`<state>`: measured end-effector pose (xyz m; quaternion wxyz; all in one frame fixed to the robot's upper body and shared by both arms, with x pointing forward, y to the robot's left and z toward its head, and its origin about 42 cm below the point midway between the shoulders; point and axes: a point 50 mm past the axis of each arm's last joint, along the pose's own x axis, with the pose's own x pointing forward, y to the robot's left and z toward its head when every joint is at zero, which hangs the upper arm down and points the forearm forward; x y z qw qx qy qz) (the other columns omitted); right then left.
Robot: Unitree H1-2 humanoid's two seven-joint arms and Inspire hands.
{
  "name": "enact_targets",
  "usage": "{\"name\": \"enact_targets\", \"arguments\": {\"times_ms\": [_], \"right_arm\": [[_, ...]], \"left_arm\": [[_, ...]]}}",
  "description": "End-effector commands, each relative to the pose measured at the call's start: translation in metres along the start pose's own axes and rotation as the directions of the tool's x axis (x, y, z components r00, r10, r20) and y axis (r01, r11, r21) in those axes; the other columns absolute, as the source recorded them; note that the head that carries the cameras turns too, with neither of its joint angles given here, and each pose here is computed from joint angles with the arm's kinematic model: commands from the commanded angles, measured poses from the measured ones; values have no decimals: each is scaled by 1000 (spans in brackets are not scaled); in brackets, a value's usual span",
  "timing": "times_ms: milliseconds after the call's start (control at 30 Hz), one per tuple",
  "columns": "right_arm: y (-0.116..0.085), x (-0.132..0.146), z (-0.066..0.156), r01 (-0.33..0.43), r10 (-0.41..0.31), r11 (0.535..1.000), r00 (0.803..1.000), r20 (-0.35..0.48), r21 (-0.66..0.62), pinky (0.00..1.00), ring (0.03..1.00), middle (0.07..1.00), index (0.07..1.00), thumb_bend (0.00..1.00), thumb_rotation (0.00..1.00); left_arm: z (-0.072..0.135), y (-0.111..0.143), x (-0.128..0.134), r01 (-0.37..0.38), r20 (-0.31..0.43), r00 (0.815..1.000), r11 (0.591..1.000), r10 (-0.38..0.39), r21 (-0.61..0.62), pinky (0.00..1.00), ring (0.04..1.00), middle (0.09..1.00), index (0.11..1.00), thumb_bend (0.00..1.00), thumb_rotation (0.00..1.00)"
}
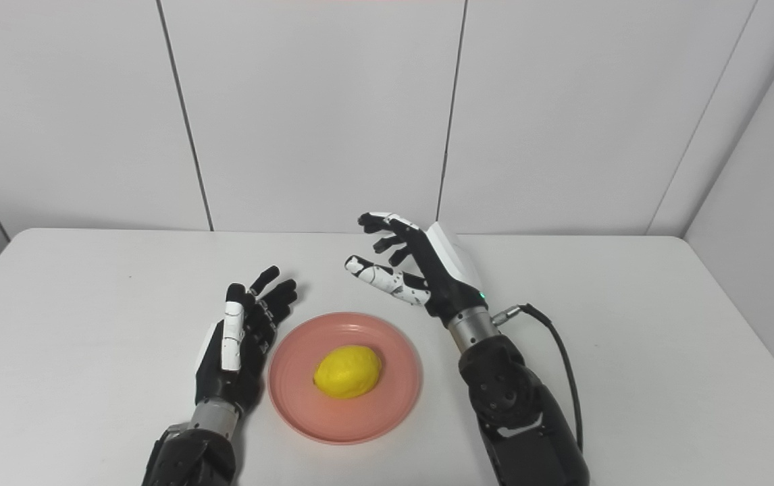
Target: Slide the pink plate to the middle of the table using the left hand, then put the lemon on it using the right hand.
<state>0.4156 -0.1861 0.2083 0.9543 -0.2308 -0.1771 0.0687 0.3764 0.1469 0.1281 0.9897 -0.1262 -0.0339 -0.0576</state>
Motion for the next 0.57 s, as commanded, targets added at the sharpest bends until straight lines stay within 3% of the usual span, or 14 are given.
{"name": "enact_targets", "arguments": {"times_ms": [0,133,233,333,533], "right_arm": [[-5,3,5,83,-88,989,996,34,121,651,719,787,775,742,990],[0,-9,-17,176,-158,928,984,-80,329,795,820,858,836,715,996],[6,-17,-32,248,-190,832,968,-167,496,843,848,870,842,713,936],[13,-28,-46,300,-191,772,951,-244,561,958,915,916,879,716,934],[26,-51,-76,353,-222,769,929,-295,533,940,923,931,932,665,935]], "left_arm": [[9,5,12,-18,48,999,999,16,41,958,874,844,851,884,936],[15,19,24,-54,79,996,993,46,101,980,913,896,895,874,962],[15,27,30,-74,83,994,991,65,114,998,935,924,910,879,965],[16,32,33,-95,87,993,988,85,123,1000,960,951,929,883,964],[13,35,36,-124,98,989,984,112,128,1000,987,981,951,846,968]]}}
